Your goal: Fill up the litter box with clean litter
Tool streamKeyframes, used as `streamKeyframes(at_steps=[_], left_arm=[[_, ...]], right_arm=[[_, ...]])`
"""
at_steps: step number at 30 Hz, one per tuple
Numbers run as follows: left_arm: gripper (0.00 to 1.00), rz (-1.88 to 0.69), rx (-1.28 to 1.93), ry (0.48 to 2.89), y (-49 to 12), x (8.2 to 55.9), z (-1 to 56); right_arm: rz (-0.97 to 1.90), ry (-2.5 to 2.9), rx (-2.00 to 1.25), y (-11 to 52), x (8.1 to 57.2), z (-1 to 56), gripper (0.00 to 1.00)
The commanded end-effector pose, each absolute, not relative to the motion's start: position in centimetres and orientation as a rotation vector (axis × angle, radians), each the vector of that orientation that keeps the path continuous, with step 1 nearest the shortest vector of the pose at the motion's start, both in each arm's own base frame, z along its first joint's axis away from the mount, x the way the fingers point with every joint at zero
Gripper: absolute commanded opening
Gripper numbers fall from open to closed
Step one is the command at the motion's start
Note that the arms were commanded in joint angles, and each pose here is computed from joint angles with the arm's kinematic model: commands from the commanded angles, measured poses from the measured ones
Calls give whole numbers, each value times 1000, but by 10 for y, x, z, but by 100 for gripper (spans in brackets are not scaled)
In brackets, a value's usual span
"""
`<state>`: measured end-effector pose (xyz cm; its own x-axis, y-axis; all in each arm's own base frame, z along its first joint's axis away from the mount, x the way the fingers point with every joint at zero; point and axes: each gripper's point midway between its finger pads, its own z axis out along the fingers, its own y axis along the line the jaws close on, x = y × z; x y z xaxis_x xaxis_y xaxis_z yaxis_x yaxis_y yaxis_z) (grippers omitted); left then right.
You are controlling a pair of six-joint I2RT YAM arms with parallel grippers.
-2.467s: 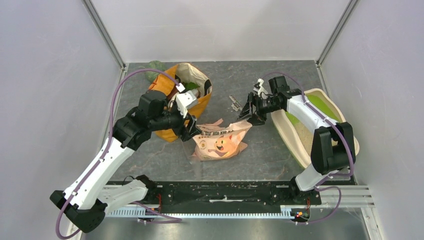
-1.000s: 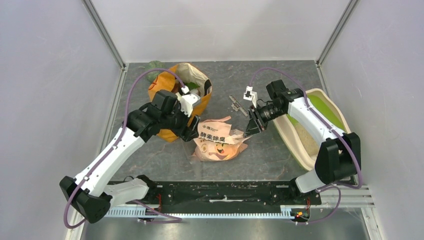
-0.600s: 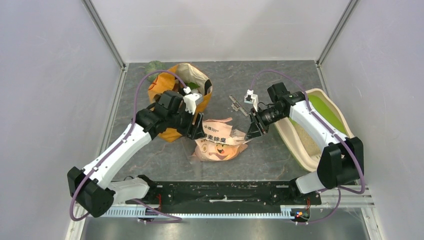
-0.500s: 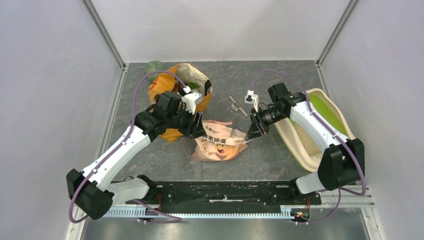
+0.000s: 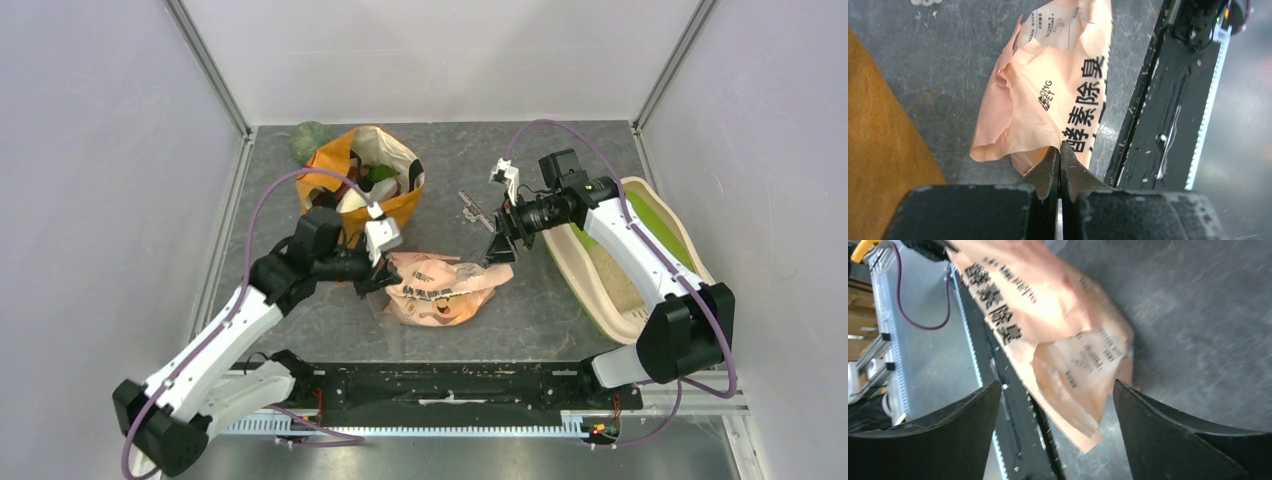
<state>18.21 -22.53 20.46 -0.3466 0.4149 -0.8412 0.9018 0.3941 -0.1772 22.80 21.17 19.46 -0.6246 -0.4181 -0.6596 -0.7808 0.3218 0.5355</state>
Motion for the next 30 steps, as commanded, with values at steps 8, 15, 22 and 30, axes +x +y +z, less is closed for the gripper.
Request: streamKeyframes(at_steps=[8, 15, 22, 30], left_arm=[[2, -608, 1607, 1255, -210, 152, 217], [2, -550, 1638, 1181, -210, 155, 219], [2, -525, 1643, 1153, -209, 156, 217], [2, -497, 1627, 1138, -209, 160, 221]], right_arm=[[1162, 1663, -1324, 267, 267, 242, 96], [1225, 1598, -1507, 296, 234, 218, 96], [1174, 1599, -1615, 307, 228, 186, 86], [1167, 1643, -1656, 314, 230, 158, 67]])
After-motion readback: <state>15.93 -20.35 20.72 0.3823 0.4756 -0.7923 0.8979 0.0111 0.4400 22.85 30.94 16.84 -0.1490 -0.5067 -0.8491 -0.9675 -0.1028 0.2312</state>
